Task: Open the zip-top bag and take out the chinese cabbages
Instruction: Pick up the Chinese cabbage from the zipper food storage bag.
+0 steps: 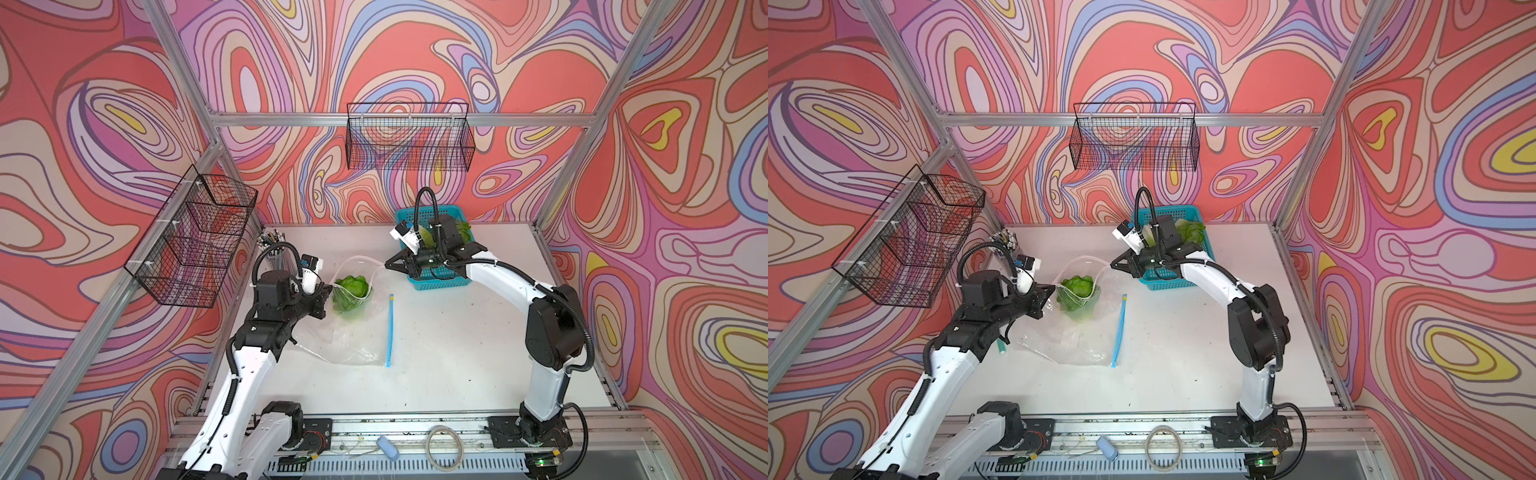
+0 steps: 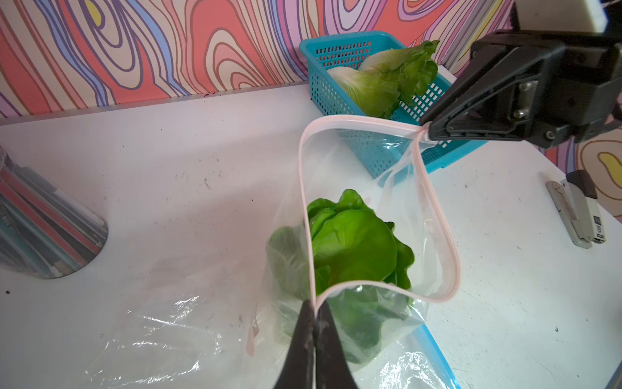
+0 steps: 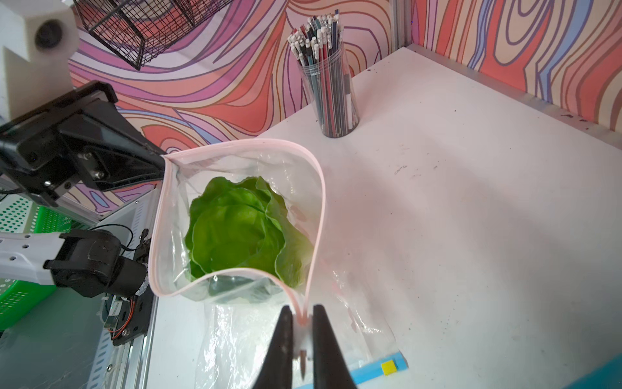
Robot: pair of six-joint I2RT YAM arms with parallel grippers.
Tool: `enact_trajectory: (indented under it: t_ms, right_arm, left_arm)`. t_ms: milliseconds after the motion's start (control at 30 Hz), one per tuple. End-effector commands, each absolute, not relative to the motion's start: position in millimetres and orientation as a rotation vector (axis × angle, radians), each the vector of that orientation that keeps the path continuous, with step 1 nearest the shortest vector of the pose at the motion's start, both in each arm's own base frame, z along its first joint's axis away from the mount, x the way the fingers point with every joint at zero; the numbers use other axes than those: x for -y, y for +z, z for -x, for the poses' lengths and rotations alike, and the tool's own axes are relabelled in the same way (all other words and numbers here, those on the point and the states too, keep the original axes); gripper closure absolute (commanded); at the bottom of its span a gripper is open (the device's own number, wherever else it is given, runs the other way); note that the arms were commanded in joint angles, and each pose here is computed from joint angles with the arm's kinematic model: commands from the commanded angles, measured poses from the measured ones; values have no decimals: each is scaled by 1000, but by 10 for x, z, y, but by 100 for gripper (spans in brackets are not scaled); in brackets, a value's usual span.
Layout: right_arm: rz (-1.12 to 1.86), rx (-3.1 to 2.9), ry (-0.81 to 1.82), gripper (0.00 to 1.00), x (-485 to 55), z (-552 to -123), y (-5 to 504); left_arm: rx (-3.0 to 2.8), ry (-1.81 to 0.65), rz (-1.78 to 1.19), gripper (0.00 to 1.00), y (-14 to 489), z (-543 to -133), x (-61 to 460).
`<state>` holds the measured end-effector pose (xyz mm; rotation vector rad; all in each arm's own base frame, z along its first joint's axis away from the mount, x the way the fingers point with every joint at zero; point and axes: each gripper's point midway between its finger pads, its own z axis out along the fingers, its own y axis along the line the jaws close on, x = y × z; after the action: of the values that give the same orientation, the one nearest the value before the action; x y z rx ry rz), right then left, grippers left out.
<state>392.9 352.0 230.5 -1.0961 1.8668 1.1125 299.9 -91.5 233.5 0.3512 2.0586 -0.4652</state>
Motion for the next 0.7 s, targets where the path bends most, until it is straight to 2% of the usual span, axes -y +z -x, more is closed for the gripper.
enact_trajectory:
  t_ms: [0, 200, 333, 400, 533, 667]
  right_arm:
    - [1078, -1811, 1086, 100, -3576, -4049, 2435]
    - [951, -1924, 1015, 100, -3539, -4272, 2203]
    - [876, -1966, 989, 92, -3500, -4347, 2125]
    - [838, -1984, 952, 83, -3464, -4379, 2118]
    - [777, -2016, 866, 57, -3357, -4444, 2162]
    - [719, -2042, 760, 43, -3242, -4478, 2267]
  left_arm:
    - [-1975, -509, -413, 100, 2489, -2967, 1030]
    - [-2012, -545, -471, 100, 2388, -2949, 1203]
    - [-2041, -583, -512, 100, 2311, -2932, 1344]
    - [-2052, -592, -527, 100, 2278, -2918, 1394]
    - [-2061, -597, -541, 100, 2249, -2906, 1438]
    - [-2063, -598, -543, 100, 2244, -2906, 1450]
